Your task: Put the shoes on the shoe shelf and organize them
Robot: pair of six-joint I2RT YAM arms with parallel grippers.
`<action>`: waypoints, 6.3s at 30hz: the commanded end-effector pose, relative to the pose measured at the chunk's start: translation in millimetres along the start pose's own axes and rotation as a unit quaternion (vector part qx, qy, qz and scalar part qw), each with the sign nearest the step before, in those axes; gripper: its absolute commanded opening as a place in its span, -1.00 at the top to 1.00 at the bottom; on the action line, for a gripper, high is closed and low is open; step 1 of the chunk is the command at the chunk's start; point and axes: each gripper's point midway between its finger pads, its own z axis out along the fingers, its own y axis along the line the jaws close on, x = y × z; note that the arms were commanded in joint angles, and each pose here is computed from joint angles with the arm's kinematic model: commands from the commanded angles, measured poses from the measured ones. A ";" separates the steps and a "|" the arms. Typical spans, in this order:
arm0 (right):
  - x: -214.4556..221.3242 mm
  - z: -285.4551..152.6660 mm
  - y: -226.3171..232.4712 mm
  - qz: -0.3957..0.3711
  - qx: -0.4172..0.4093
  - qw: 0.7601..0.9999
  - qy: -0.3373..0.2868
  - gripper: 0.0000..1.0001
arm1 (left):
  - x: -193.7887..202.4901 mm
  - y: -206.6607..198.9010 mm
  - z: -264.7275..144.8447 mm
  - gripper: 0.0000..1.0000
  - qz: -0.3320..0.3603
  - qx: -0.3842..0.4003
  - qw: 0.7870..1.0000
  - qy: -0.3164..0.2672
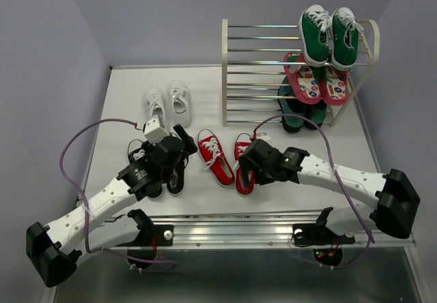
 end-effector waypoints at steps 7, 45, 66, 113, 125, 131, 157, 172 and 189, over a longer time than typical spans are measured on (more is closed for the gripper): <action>11.4 -7.9 46.7 0.006 -0.078 0.997 0.007 -1.00 | -3.8 3.8 3.3 -0.98 0.010 -0.003 1.000 -0.018; -8.7 16.0 11.7 0.032 0.078 0.994 -0.072 0.99 | -7.9 -0.3 11.2 -0.98 0.002 0.000 0.999 -0.042; -48.9 -44.7 -24.6 0.020 0.095 0.976 -0.193 0.98 | -1.8 -3.1 17.3 -0.98 0.003 -0.002 0.999 -0.034; -244.2 33.6 -79.3 0.025 0.130 0.949 -0.285 0.99 | 0.4 -5.9 10.1 -0.98 -0.019 0.028 0.999 -0.027; -253.2 44.9 -102.5 0.039 0.158 0.946 -0.281 0.99 | 1.8 -0.9 9.7 -0.98 -0.019 0.019 0.999 -0.026; -250.8 51.4 -108.8 0.046 0.166 0.945 -0.278 0.99 | 1.9 -0.1 9.5 -0.98 -0.019 0.017 0.999 -0.026; -236.1 35.3 -101.1 0.087 0.128 0.949 -0.273 -0.81 | 4.3 3.4 4.2 -0.98 -0.027 0.019 0.999 -0.016; -107.9 -9.7 32.9 -0.124 -0.086 0.974 -0.167 -1.00 | 15.0 10.4 0.9 -0.98 -0.026 0.011 1.000 0.009; -36.4 32.5 104.7 -0.168 -0.095 0.975 -0.109 -1.00 | 28.5 18.9 0.7 -0.98 -0.030 0.002 0.999 0.030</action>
